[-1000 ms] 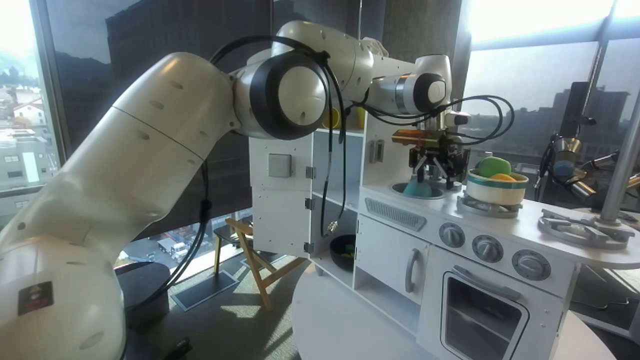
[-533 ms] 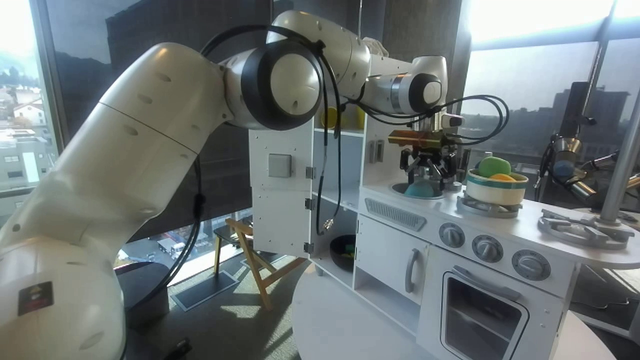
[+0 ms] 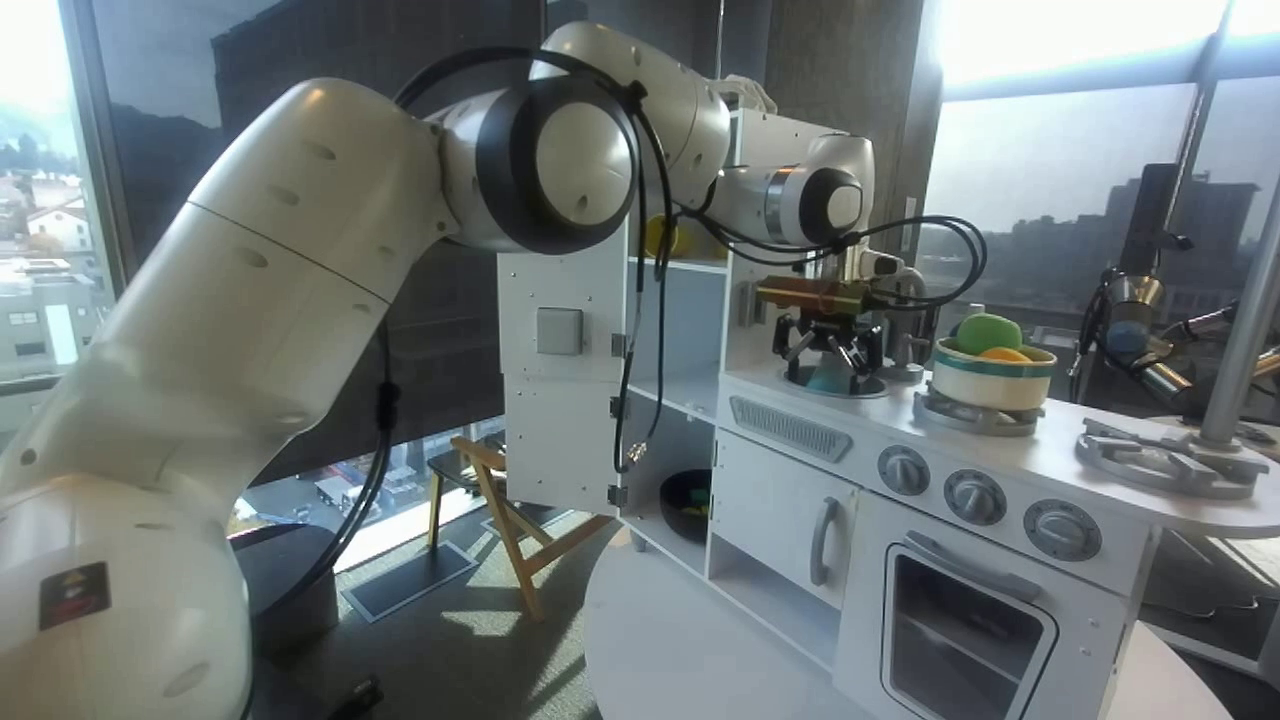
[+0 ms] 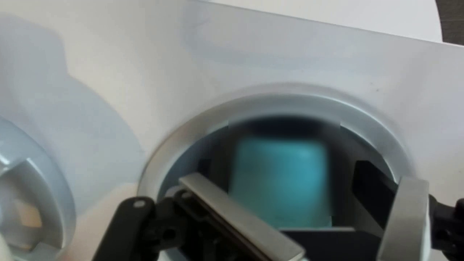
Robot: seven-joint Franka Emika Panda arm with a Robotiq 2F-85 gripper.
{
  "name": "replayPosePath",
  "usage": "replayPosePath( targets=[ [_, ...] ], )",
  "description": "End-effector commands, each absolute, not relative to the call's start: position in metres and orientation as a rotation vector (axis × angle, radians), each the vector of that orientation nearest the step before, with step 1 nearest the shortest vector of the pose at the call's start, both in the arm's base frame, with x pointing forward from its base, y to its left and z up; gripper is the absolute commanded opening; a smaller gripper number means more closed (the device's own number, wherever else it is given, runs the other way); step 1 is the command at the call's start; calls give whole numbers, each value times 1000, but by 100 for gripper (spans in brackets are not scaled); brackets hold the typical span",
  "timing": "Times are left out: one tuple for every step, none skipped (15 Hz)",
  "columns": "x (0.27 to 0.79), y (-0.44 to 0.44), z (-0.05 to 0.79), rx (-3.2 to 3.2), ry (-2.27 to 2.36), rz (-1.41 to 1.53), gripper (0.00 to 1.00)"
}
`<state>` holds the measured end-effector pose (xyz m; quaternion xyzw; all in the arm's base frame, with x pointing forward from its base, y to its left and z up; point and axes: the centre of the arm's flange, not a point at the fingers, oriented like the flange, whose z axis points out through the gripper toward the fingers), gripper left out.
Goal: Put the cups in the cabinet
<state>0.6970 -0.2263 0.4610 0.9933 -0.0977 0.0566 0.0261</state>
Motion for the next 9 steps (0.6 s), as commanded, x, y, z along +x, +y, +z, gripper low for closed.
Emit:
replayPosePath(
  targets=[
    [689,-212,458,3097,-240,171,100],
    [691,-212,457,3097,-240,178,100],
    [693,-215,457,3099,-248,192,100],
    [694,-216,457,3096,-256,195,100],
    [694,-218,457,3097,-260,201,89],
    [694,-219,458,3101,-264,200,73],
    [694,-220,458,3104,-265,208,66],
    [695,-220,458,3107,-272,201,56],
    [695,-221,458,3110,-282,203,49]
  ],
)
